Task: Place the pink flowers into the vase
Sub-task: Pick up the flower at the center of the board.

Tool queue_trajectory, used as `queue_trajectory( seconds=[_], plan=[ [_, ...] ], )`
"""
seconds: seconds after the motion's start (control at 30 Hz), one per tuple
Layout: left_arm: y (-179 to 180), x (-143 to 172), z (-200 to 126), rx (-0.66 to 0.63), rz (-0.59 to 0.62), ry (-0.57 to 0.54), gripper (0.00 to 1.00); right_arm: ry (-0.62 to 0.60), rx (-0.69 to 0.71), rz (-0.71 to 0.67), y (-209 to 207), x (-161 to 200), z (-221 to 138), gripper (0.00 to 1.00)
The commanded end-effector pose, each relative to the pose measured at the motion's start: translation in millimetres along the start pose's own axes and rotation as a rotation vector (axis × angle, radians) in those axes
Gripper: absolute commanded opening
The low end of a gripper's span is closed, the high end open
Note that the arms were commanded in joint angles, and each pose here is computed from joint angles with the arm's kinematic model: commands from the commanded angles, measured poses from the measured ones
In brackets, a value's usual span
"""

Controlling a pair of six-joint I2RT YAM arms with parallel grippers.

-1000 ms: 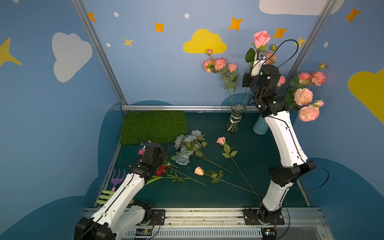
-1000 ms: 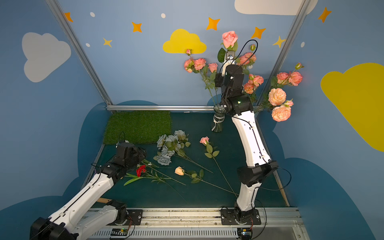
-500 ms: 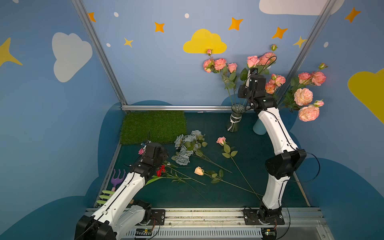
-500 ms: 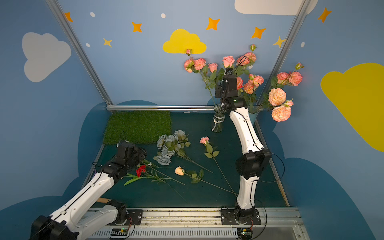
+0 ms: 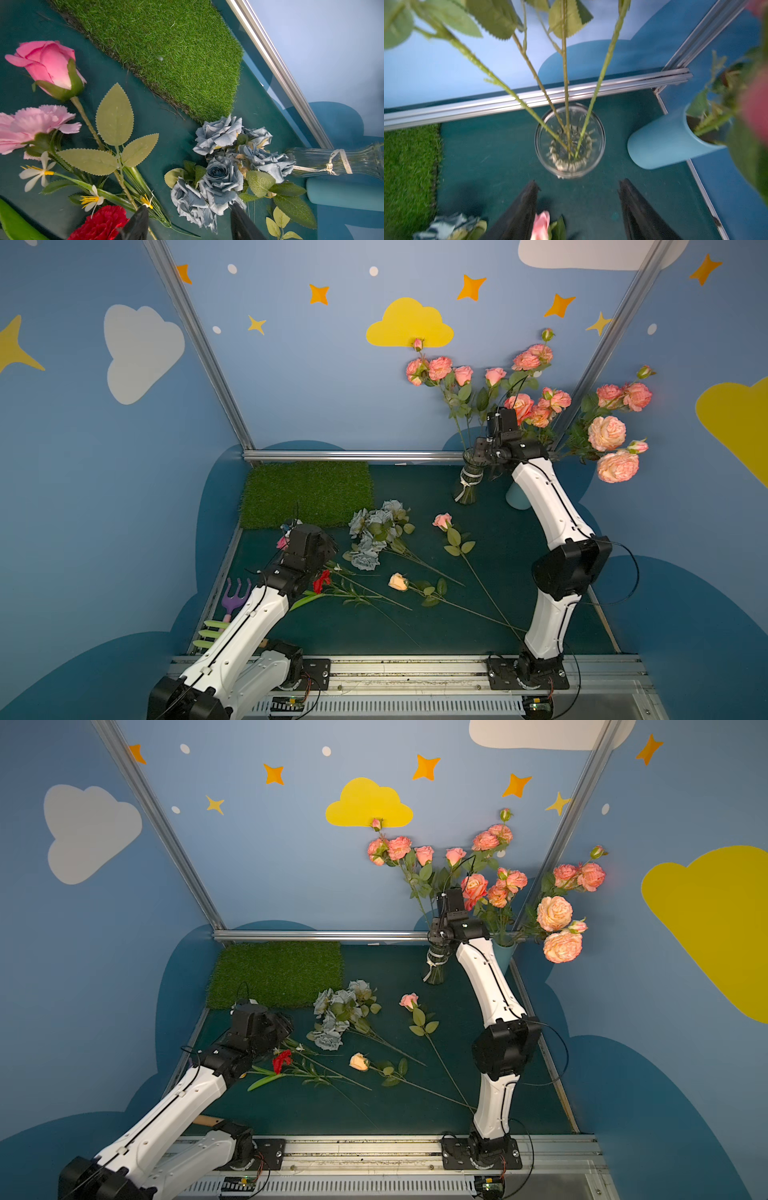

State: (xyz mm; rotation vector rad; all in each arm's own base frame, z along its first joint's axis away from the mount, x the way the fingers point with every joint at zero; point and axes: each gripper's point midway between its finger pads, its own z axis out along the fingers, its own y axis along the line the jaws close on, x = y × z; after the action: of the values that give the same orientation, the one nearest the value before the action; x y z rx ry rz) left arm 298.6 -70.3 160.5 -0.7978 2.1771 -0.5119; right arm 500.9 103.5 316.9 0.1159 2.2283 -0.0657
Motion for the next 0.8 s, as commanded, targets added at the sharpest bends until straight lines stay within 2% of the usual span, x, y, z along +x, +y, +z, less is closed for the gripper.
queue_trajectory(
  seconds=[0.0,0.23,0.37,0.5,0.63,0.77],
  plan=[
    [-8.1,-3.3,-8.5,0.019,0.019,0.003,0.64,0.083,0.015,-0.032,-4.3,38.8,-32.5,0.65],
    [-14.5,0.2,-13.9,0.036,0.049,0.014,0.64,0.311,-0.093,-0.093,-3.2,155.1,-48.8,0.6],
    [-16.8,4.4,-14.8,0.043,0.058,0.024,0.64,0.474,-0.17,-0.102,-0.3,219.3,-51.2,0.54],
    [-18.8,6.2,-15.1,0.052,0.055,0.025,0.64,0.605,-0.216,-0.07,8.2,256.5,-53.0,0.51],
    [-18.9,7.3,-16.1,0.053,0.056,0.024,0.64,0.725,-0.244,-0.114,15.0,279.4,-44.3,0.47],
    [-15.1,7.7,-17.2,0.046,0.053,0.014,0.64,0.785,-0.272,-0.113,25.5,297.2,-28.8,0.45]
  ],
)
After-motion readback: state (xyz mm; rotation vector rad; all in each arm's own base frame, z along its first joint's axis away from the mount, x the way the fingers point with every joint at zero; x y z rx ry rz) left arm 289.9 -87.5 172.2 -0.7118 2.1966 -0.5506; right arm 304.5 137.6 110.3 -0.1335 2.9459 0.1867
